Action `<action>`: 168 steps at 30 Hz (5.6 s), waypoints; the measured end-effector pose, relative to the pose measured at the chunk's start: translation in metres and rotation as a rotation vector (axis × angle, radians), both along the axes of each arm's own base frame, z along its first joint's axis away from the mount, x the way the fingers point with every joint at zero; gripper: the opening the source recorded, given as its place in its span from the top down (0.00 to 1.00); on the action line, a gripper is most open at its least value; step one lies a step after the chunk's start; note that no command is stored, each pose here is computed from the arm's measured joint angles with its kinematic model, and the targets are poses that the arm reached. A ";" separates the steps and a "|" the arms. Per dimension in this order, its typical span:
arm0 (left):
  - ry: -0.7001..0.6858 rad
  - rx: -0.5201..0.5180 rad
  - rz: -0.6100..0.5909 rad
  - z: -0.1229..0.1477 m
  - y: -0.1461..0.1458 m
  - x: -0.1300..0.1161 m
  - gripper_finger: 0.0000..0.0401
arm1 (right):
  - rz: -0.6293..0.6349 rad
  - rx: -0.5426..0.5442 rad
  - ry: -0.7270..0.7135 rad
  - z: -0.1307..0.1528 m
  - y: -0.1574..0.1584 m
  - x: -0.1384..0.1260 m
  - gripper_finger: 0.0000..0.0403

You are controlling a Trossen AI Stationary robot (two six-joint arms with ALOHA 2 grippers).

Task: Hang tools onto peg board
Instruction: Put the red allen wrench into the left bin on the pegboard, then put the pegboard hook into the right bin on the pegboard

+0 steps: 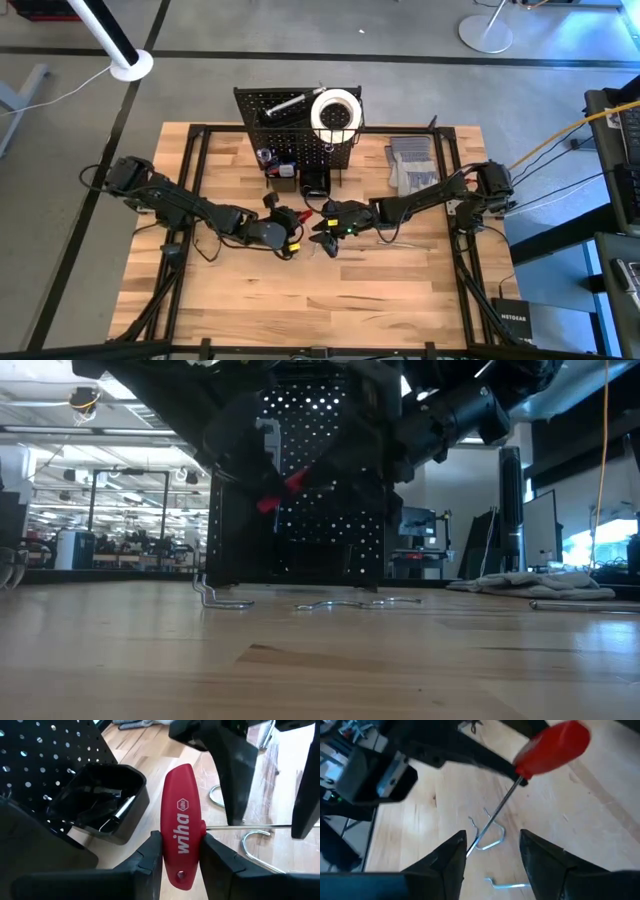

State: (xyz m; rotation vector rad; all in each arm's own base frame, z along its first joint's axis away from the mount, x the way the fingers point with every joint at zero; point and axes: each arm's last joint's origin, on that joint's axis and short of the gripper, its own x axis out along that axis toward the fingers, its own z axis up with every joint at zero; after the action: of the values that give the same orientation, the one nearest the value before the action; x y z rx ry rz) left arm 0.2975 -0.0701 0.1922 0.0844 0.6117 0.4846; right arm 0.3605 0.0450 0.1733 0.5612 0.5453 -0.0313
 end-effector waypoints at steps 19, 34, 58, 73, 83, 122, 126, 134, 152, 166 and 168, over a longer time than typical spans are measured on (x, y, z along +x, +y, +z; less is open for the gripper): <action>-0.028 -0.030 0.007 0.001 -0.001 0.001 0.78 | 0.019 -0.049 0.047 -0.030 0.000 0.007 0.98; -0.071 -0.182 -0.017 0.015 0.000 -0.006 0.72 | 0.061 -0.155 -0.003 -0.028 0.001 0.010 1.00; -0.037 -0.375 -0.141 0.031 0.023 -0.013 0.65 | 0.112 -0.226 -0.068 -0.023 0.006 0.012 1.00; 0.018 -0.333 -0.228 0.036 0.025 -0.020 0.88 | 0.123 -0.179 -0.065 -0.020 0.006 0.010 0.90; -0.016 -0.165 -0.024 0.099 0.030 -0.089 0.88 | 0.143 -0.263 -0.078 0.013 0.004 -0.003 0.77; 0.151 -0.067 0.150 0.067 0.118 -0.060 0.87 | 0.136 -0.266 -0.063 0.010 0.004 -0.003 0.76; 0.181 -0.059 0.140 0.059 0.120 -0.052 0.86 | 0.141 -0.264 -0.063 0.010 0.004 -0.003 0.76; 0.162 -0.072 0.130 0.064 0.120 -0.052 0.76 | 0.143 -0.263 -0.059 0.010 0.004 -0.003 0.76; 0.233 -0.308 0.102 0.122 0.074 -0.102 0.52 | 0.144 -0.263 -0.056 0.009 0.004 -0.003 0.76; 0.084 -0.499 -0.089 0.041 -0.020 -0.087 0.52 | 0.146 -0.263 -0.047 0.008 0.004 -0.003 0.76; 0.092 -0.481 -0.115 0.025 -0.028 -0.078 0.52 | 0.146 -0.263 -0.047 0.008 0.004 -0.003 0.76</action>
State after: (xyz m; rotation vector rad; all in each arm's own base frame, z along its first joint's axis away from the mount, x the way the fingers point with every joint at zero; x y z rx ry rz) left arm 0.2199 -0.0981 0.2168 -0.3144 0.7947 0.2133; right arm 0.3570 0.0494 0.1817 0.2640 0.5254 0.0478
